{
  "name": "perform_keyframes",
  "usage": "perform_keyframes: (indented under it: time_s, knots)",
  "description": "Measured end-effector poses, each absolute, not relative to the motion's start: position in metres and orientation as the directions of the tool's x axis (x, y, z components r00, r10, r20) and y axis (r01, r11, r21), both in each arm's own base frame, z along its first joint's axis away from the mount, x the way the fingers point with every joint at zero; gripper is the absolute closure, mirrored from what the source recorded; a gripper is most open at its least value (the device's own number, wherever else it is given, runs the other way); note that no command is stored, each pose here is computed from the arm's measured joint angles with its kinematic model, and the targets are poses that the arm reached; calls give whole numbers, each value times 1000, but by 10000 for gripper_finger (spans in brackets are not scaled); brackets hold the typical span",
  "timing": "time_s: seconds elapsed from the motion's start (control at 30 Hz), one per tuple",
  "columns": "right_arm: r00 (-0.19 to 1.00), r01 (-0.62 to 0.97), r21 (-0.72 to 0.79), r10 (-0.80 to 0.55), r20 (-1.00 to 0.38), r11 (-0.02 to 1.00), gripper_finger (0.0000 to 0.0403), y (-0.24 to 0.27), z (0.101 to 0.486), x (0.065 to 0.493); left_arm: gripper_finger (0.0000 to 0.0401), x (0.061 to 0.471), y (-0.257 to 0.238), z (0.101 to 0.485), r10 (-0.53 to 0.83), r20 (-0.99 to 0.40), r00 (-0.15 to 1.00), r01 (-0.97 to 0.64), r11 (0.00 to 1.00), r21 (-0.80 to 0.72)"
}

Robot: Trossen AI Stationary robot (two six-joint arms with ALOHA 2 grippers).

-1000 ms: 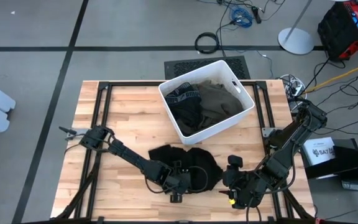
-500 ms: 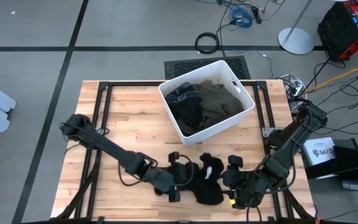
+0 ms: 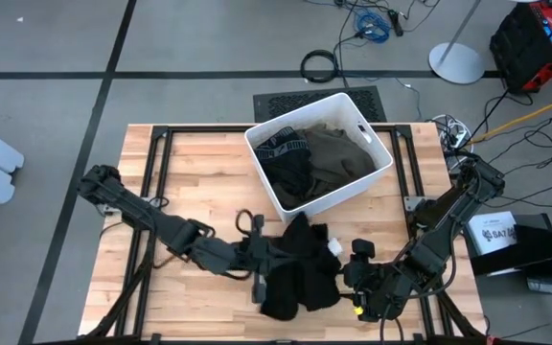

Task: Sort clothes
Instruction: Put the black shirt into the white bin

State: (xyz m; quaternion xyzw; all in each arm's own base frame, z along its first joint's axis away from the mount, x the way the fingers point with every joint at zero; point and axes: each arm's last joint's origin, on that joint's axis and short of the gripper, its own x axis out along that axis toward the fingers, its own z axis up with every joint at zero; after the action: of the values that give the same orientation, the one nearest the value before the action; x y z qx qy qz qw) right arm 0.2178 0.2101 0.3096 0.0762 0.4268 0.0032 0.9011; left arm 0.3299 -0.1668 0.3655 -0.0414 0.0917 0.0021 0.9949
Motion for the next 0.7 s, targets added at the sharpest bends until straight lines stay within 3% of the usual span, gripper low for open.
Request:
perform_keyframes:
  time_s: [0.2,0.33,0.43,0.53,0.63,0.7]
  knots:
    - [636,59,140,71,-769,988,161,210,310,218,400,320,-160,379,3,-163,987,-21,994,-107]
    - [635,59,140,71,-769,988,161,210,310,218,400,319,-164,355,-88,-345,934,34,987,-158]
    - [636,59,141,71,-769,988,161,210,310,218,400,314,-163,322,-98,-577,811,7,987,-158]
    - [636,60,140,71,-769,988,161,210,310,218,400,301,-159,297,-81,-785,614,-56,988,-146]
    - [638,63,138,67,-767,988,161,210,310,218,400,291,-155,280,-53,-896,440,-140,982,-127]
    - [648,66,121,50,-760,990,161,209,310,219,400,292,-156,273,-44,-914,403,-153,982,-114]
